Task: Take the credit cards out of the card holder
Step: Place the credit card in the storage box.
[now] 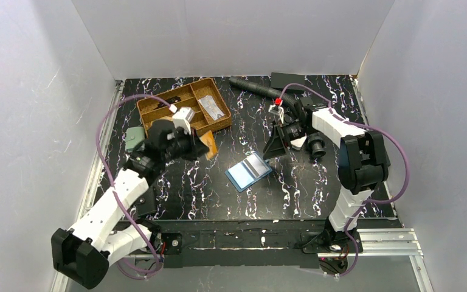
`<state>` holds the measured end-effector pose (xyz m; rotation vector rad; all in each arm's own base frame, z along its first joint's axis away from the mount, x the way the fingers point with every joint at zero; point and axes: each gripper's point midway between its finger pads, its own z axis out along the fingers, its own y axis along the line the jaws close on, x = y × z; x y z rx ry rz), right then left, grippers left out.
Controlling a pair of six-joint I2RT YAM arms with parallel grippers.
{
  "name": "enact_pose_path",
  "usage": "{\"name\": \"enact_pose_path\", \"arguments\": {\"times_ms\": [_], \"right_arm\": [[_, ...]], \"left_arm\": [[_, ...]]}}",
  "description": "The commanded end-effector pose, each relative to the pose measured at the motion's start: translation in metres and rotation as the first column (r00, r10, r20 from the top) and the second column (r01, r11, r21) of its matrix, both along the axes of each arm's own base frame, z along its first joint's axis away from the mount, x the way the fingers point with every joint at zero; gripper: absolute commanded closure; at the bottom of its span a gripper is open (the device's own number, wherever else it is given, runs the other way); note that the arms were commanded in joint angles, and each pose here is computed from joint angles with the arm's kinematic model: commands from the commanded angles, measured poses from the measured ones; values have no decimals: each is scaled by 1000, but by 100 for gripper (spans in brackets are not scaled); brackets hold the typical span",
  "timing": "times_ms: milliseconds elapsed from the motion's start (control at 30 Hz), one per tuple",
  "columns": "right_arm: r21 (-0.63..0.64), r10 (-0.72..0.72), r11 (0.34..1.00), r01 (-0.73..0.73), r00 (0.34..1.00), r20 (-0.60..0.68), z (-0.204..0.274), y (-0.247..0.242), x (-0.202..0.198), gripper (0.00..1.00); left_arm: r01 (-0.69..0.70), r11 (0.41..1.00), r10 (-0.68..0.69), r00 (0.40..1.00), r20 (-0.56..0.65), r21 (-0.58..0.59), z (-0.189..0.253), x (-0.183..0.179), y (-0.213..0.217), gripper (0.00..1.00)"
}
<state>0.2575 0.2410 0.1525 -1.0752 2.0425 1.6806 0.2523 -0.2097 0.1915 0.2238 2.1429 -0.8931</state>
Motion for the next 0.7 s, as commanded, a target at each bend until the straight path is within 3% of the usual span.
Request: {"name": "enact_pose_path", "arguments": {"times_ms": [0, 167, 367, 667], "right_arm": [[-20, -5, 1000, 7, 995, 103, 10, -6, 3, 2], [-44, -23, 999, 29, 989, 146, 9, -8, 8, 2], [-56, -35, 997, 45, 985, 170, 8, -10, 11, 2], [-82, -35, 995, 50, 983, 180, 2, -12, 14, 2]], "left_arm": [[199, 864, -151, 979, -138, 462, -21, -31, 70, 100], [241, 756, -227, 969, -102, 608, 3, 4, 87, 100], [224, 719, -274, 961, -28, 658, 28, 35, 88, 100], [155, 682, -216, 976, -5, 715, 16, 84, 113, 100]]}}
